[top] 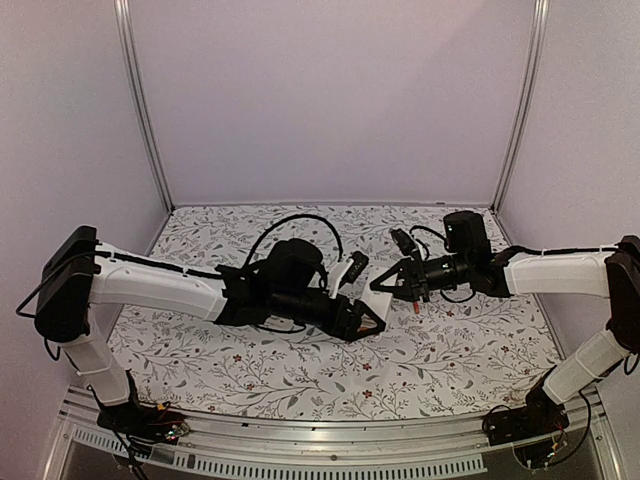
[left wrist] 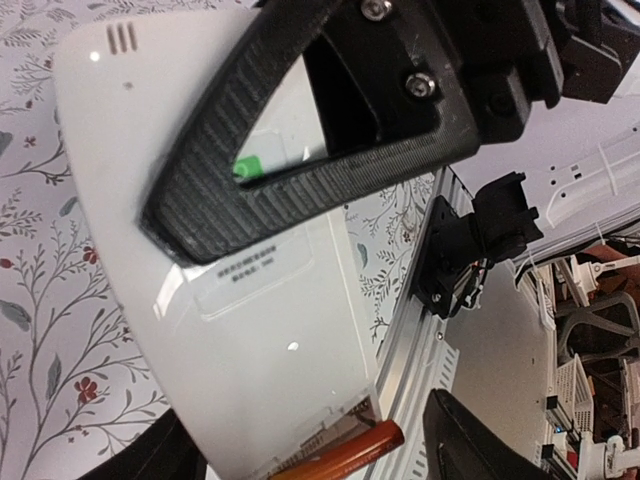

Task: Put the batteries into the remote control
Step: Load the battery into the battery compartment.

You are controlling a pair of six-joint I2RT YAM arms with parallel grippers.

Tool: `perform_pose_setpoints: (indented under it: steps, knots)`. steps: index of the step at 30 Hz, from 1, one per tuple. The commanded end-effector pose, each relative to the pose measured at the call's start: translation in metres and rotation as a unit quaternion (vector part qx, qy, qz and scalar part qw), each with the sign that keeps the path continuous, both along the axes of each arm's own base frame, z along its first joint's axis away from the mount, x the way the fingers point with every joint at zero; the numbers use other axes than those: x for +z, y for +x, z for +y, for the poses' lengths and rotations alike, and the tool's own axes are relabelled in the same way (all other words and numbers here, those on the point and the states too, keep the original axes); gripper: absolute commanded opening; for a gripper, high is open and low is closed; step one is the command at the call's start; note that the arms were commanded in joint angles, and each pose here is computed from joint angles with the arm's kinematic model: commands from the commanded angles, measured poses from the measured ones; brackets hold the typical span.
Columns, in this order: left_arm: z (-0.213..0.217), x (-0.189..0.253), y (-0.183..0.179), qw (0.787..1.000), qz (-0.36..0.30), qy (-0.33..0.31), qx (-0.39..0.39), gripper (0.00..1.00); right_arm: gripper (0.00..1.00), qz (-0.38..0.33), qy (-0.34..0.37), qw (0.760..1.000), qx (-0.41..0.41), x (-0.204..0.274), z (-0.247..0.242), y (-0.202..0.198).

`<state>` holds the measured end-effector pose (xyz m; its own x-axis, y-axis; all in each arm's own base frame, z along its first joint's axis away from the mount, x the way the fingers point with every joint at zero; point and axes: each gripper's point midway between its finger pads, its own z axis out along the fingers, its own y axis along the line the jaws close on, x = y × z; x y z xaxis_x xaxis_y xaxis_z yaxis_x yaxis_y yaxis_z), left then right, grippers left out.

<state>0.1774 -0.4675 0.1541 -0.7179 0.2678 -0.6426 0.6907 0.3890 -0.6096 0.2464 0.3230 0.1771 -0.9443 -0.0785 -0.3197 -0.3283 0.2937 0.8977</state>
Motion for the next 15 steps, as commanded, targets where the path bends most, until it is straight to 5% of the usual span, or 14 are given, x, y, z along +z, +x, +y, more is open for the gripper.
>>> perform_pose_setpoints:
  steps: [1, 15]
  knots:
    - [-0.0126, 0.0096, -0.0198, 0.999, -0.006, -0.02, -0.041, 0.74, 0.0, -0.029, 0.014, 0.999, -0.012, 0.0163, 0.0011, 0.0091]
    - [-0.0118, 0.0071, -0.0253, 0.998, -0.008, -0.016, -0.057, 0.66, 0.0, -0.029, 0.015, 0.999, -0.01, 0.0171, 0.0005, 0.0089]
